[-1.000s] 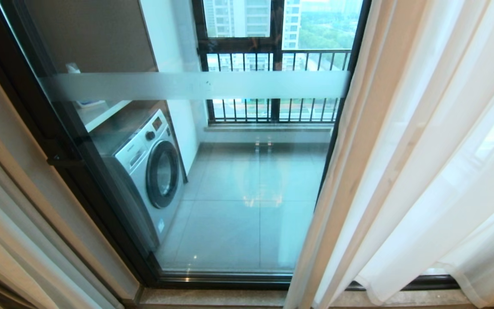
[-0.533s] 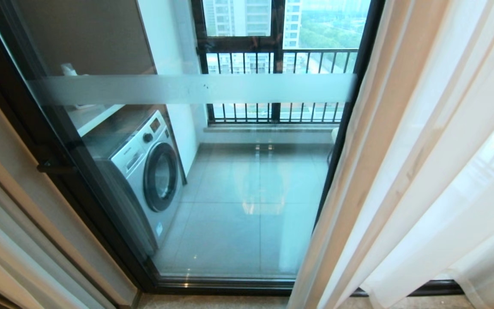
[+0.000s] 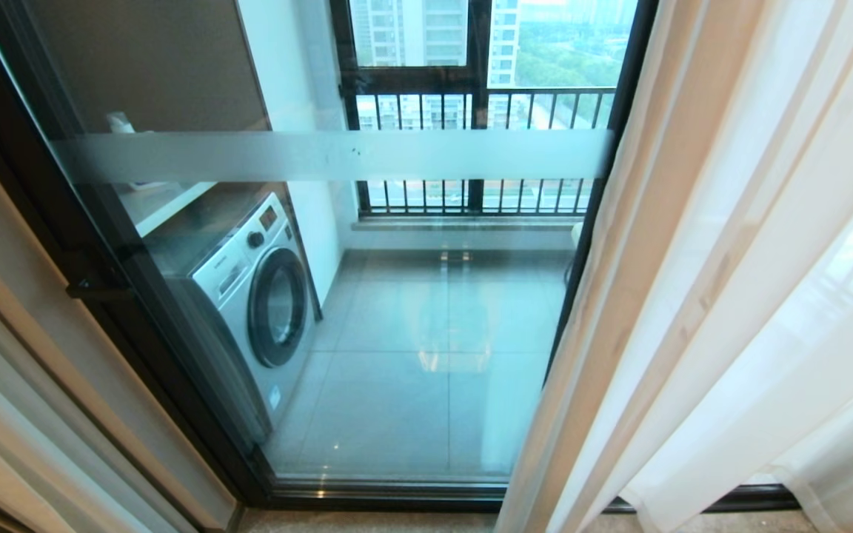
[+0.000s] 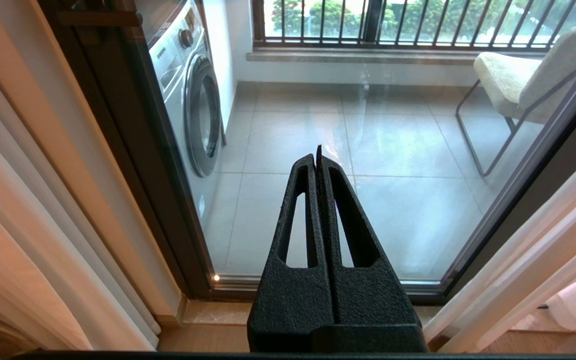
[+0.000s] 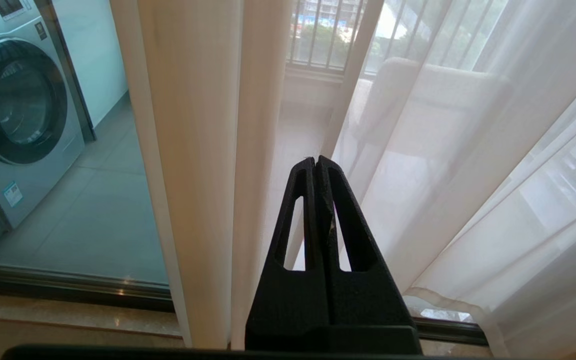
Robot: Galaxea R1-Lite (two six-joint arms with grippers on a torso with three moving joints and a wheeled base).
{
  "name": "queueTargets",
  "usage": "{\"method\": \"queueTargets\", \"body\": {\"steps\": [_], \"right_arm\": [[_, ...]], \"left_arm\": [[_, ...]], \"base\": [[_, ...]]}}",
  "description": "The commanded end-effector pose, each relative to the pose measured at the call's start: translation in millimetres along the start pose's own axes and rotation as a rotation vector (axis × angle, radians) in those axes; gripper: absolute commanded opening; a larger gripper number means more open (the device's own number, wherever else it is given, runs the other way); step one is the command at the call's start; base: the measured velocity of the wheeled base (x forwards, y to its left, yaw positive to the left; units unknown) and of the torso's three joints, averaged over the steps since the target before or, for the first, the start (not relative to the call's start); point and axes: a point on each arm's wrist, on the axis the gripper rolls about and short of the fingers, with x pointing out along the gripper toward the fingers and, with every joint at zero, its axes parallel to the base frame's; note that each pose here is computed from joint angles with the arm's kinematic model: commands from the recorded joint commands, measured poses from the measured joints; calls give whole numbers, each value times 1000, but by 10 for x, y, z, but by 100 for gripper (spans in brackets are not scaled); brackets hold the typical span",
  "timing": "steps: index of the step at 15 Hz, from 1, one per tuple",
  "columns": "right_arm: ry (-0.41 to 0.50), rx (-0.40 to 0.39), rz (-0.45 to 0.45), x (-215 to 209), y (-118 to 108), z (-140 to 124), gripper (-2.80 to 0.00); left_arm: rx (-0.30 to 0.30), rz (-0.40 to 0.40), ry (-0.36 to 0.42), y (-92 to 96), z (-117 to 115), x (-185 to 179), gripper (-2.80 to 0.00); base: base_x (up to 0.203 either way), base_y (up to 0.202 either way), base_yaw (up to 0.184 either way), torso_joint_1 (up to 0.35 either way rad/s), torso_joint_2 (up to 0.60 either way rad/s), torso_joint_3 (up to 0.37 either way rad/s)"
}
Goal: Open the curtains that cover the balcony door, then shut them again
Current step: Pull the inner curtains open on both sides
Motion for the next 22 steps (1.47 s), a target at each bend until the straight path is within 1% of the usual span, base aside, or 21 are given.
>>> {"method": "queueTargets", "body": {"steps": [1,12,15,17,21,22], "right_arm": [[-1,-2,0,0,0,1,-280],[-2,-5,0,0,0,2,-280],[-8,-50,-4,-2,-1,6,-280],[-10,-56,-4,-2,-1,8,-280],[-6,-43,1,-2,1,3,-280],[-4,-28,0,-1,1,2,-280]], "left_arm": [[0,0,0,0,0,0,-280],[0,0,0,0,0,0,-280],[0,0,0,0,0,0,-280],[0,0,0,0,0,0,-280],[0,0,0,0,0,0,-280],[0,0,0,0,0,0,-280]], "base": [[0,0,0,0,0,0],[0,0,0,0,0,0],[0,0,0,0,0,0],[0,0,0,0,0,0],[0,0,0,0,0,0],[0,0,0,0,0,0]]}}
